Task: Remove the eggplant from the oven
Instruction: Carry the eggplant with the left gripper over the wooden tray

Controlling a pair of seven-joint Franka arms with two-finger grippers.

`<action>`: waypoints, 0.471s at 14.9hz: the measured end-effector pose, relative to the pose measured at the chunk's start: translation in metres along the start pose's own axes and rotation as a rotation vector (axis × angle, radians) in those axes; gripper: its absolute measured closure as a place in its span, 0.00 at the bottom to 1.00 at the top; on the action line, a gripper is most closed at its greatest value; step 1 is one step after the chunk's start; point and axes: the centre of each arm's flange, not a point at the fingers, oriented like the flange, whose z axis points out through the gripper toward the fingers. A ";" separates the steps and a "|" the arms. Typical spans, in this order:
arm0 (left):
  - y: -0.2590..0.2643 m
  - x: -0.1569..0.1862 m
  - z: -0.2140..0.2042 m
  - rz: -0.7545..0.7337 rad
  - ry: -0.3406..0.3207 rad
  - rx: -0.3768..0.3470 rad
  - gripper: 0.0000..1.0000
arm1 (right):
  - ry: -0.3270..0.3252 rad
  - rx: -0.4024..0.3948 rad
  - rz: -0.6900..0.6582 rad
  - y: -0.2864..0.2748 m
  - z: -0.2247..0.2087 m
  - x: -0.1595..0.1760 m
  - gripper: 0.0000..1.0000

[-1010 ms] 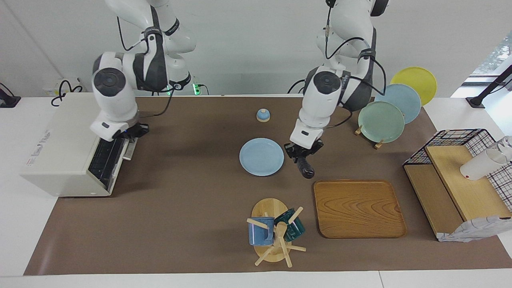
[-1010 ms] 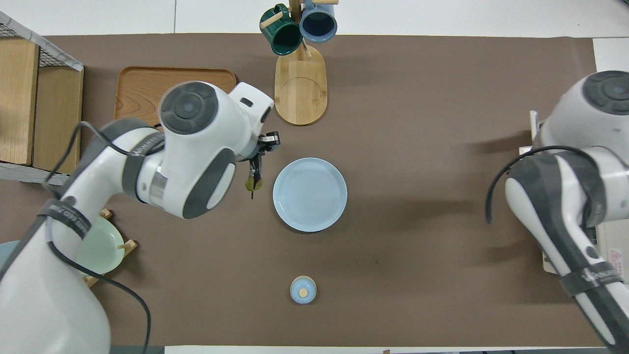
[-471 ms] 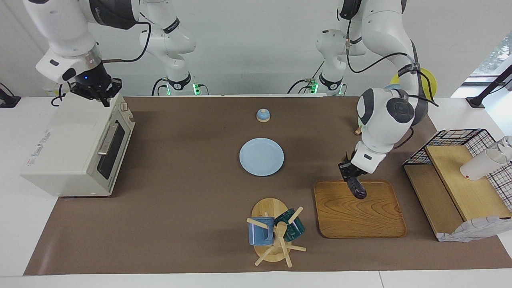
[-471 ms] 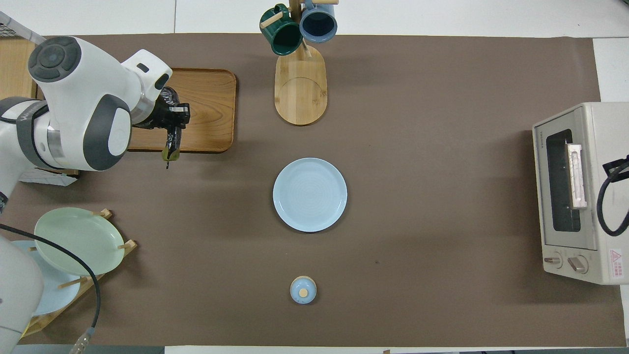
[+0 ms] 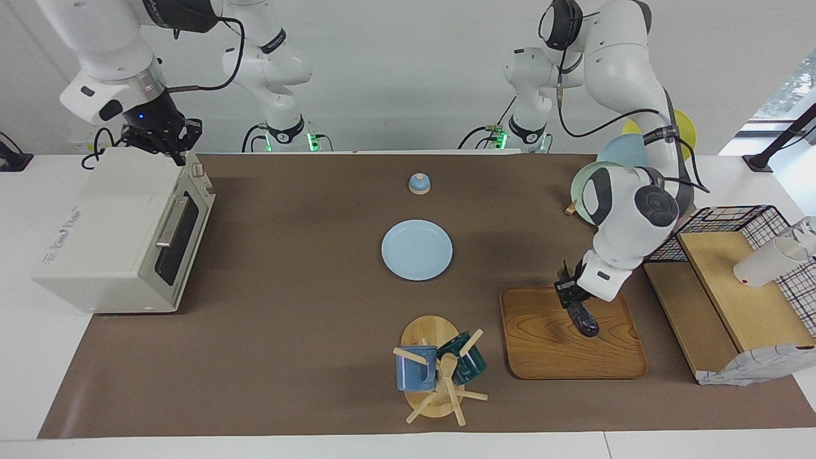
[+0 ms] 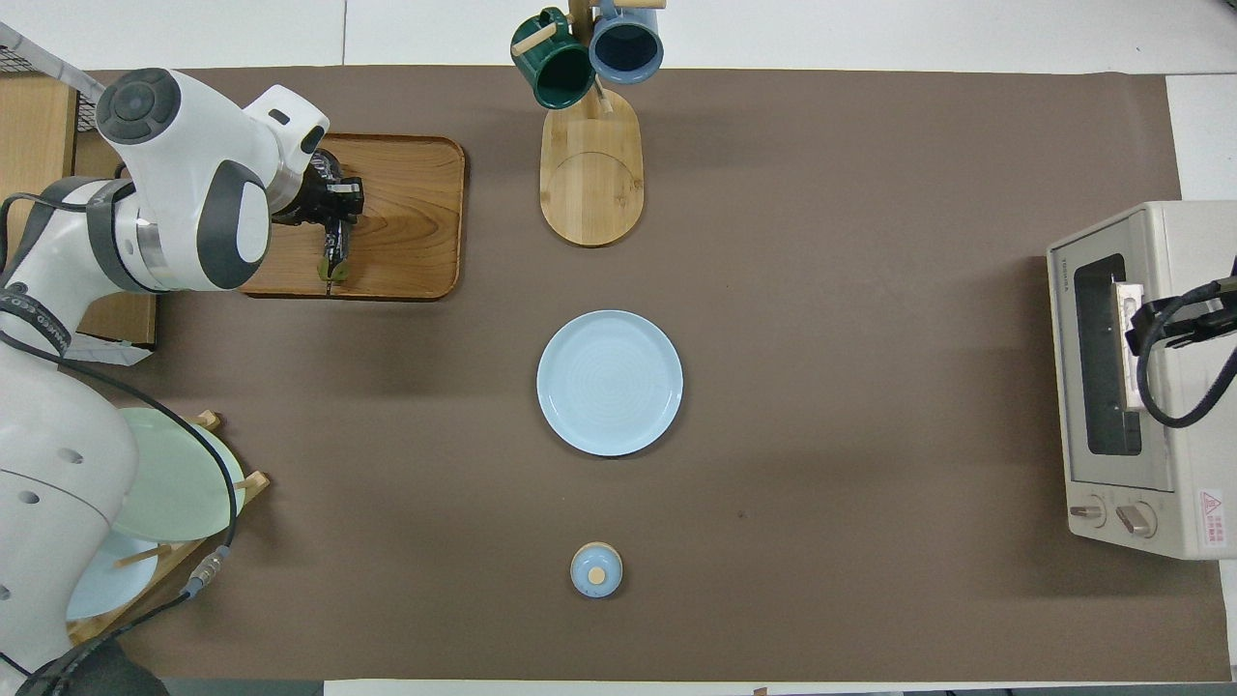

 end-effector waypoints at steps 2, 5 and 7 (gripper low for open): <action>0.000 0.000 -0.001 0.026 0.002 -0.001 0.72 | 0.002 0.009 0.005 0.002 0.000 0.000 0.42; 0.001 0.000 -0.001 0.071 0.002 -0.002 0.72 | 0.000 0.010 0.007 0.003 0.001 0.001 0.12; 0.001 0.000 -0.001 0.088 0.001 -0.002 0.57 | 0.000 0.009 0.007 0.001 0.001 0.002 0.00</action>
